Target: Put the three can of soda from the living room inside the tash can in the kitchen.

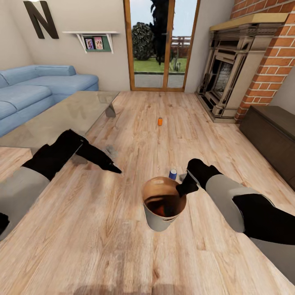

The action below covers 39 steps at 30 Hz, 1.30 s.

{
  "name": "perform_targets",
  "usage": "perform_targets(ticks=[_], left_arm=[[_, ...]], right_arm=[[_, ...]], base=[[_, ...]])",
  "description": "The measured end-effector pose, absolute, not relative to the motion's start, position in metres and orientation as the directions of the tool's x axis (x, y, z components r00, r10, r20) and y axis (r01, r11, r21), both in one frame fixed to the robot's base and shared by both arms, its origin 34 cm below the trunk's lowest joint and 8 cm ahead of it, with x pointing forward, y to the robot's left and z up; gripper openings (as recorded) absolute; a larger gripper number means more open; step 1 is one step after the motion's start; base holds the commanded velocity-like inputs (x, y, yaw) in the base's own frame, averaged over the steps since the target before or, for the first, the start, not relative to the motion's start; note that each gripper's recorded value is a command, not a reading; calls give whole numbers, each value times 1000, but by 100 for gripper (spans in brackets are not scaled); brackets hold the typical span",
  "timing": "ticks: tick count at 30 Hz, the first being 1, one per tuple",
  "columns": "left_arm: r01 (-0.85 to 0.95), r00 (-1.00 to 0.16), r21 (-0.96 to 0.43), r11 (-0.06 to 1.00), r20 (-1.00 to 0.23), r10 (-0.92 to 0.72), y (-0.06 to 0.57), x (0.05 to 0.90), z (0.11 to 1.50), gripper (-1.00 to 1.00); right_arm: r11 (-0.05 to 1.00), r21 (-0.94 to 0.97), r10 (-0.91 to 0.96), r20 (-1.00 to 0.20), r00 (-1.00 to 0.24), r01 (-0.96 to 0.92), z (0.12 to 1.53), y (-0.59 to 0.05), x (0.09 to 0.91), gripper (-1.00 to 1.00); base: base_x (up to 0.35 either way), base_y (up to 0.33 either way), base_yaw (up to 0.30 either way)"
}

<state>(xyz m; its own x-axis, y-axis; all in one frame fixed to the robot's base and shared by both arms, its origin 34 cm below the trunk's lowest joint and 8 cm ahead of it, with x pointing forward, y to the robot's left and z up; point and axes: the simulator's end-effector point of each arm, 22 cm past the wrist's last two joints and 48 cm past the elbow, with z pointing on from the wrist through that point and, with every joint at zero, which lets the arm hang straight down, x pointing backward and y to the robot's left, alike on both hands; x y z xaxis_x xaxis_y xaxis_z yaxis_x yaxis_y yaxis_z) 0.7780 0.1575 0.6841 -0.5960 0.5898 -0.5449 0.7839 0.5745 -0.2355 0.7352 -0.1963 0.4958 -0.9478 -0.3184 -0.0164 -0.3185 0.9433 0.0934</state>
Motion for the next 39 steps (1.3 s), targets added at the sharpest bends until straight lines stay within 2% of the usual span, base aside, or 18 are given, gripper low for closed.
perform_targets(ticks=[2, 4, 7, 10, 11, 13, 16, 20, 26, 29, 39], left_arm=[[727, -631, -264, 634, -620, 466, 197, 804, 701, 100], [696, -649, -286, 659, -643, 406, 213, 813, 705, 100], [610, -676, -289, 737, -675, 295, 255, 833, 693, 100], [544, -707, -260, 798, -654, 269, 276, 831, 647, 100], [503, -711, -206, 839, -651, 266, 292, 828, 614, 100], [468, -718, -175, 866, -646, 258, 304, 822, 590, 100], [410, -738, -141, 901, -632, 237, 318, 804, 546, 100], [400, -754, -165, 902, -618, 222, 305, 780, 512, 100], [415, -745, -178, 892, -630, 221, 251, 763, 487, 100], [414, -742, -179, 892, -635, 217, 231, 761, 482, 100], [410, -747, -188, 893, -631, 210, 219, 760, 480, 100]], right_arm=[[958, 101, -267, -11, -964, -267, 495, -220, 736, -100], [964, 59, -261, -4, -965, -261, 494, -245, 736, -100], [989, 80, -123, -10, -992, -124, 497, -303, 736, -100], [999, 14, -50, -10, -999, -50, 502, -374, 729, -100], [1000, 11, 4, -2, -1000, 4, 504, -403, 721, -100], [997, -74, 19, -4, -1000, 20, 513, -458, 712, -100], [992, -93, 85, 0, -996, 85, 524, -510, 693, -100], [986, -32, 166, -4, -986, 166, 522, -520, 681, -100], [989, -126, 76, -13, -997, 77, 507, -554, 663, -100], [990, -74, 118, -41, -992, 121, 508, -547, 668, -100], [994, -62, 90, -67, -994, 94, 495, -548, 663, -100]], base=[[0, 0, 0], [0, 0, 0], [0, 0, 0], [0, 0, 0], [0, 0, 0], [0, 0, 0], [0, 0, 0], [0, 0, 0], [0, 0, 0], [0, 0, 0], [10, 0, 0]])
